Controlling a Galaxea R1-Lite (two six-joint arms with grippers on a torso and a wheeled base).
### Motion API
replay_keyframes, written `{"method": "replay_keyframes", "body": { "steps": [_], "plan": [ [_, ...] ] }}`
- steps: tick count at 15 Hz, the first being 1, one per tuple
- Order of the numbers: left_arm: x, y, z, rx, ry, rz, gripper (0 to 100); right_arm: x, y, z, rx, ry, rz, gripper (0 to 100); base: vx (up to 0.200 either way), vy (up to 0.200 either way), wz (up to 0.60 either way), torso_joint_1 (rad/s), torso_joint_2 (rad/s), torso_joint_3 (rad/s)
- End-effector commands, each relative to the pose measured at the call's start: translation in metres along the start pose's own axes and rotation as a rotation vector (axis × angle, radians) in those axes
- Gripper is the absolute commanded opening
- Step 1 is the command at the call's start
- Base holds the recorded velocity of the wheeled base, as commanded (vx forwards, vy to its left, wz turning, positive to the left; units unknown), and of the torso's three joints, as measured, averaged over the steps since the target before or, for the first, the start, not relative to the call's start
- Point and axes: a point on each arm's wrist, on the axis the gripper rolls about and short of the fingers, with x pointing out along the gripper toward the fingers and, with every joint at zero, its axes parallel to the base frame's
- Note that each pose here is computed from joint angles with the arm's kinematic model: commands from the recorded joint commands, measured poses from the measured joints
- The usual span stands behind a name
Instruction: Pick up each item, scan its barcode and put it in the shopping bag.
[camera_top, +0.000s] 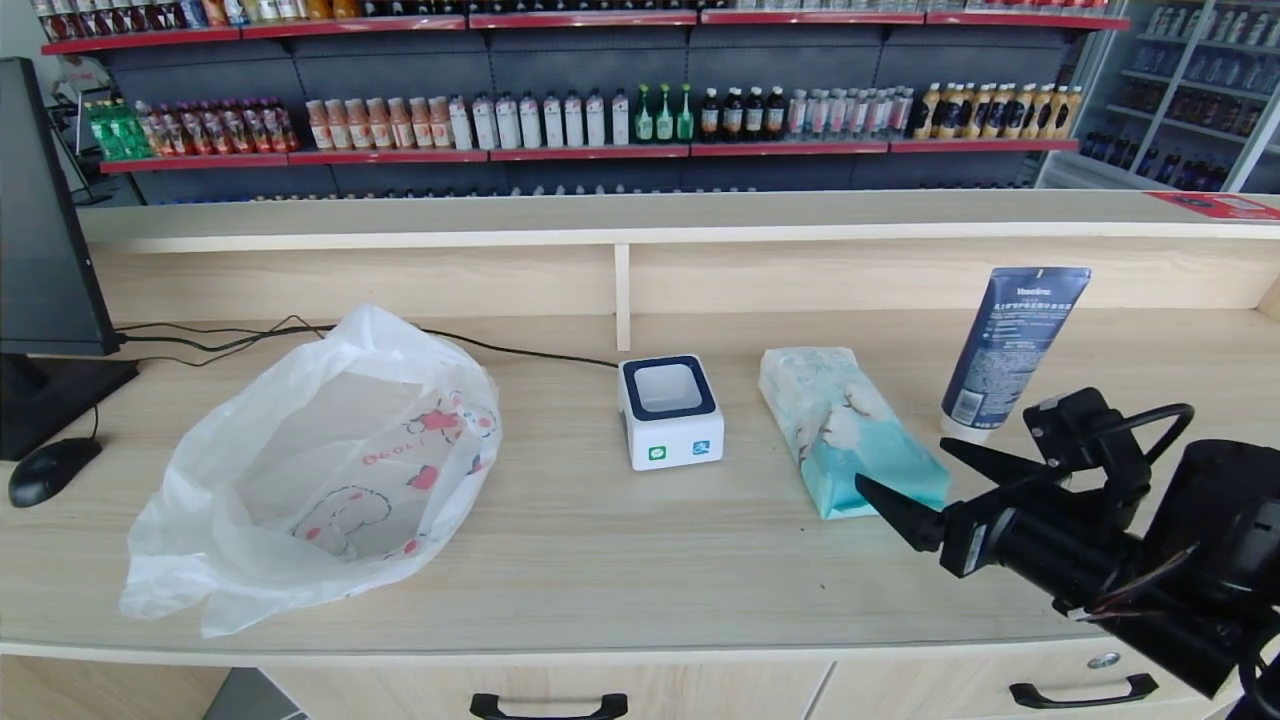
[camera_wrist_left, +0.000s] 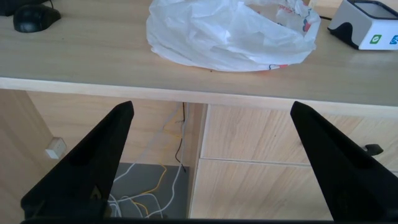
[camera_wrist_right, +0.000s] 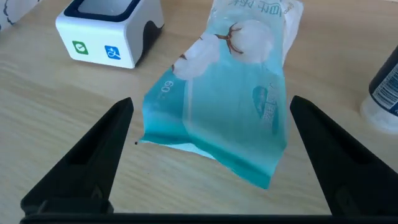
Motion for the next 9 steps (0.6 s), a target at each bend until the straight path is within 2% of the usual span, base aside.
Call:
{"method": "replay_keyframes", "body": {
  "steps": [1,4,7,9],
  "plan": [
    [0.0,0.0,0.0,0.0,-0.002,0.0,100,0.017,-0.001,-0.007,-0.007,0.029,0.003,100,0.0,0.0,0.0,0.0,0.0,0.0],
    [0.0,0.0,0.0,0.0,0.0,0.0,100,0.024,-0.002,0.002,-0.007,-0.015,-0.002,100,0.0,0.0,0.0,0.0,0.0,0.0],
    [0.0,0.0,0.0,0.0,0.0,0.0,100,0.031,0.0,0.004,-0.002,-0.019,0.025,100,0.0,0.0,0.0,0.0,0.0,0.0],
    [0.0,0.0,0.0,0.0,0.0,0.0,100,0.043,-0.007,0.023,-0.007,-0.067,0.007,100,0.0,0.0,0.0,0.0,0.0,0.0]
  ]
}}
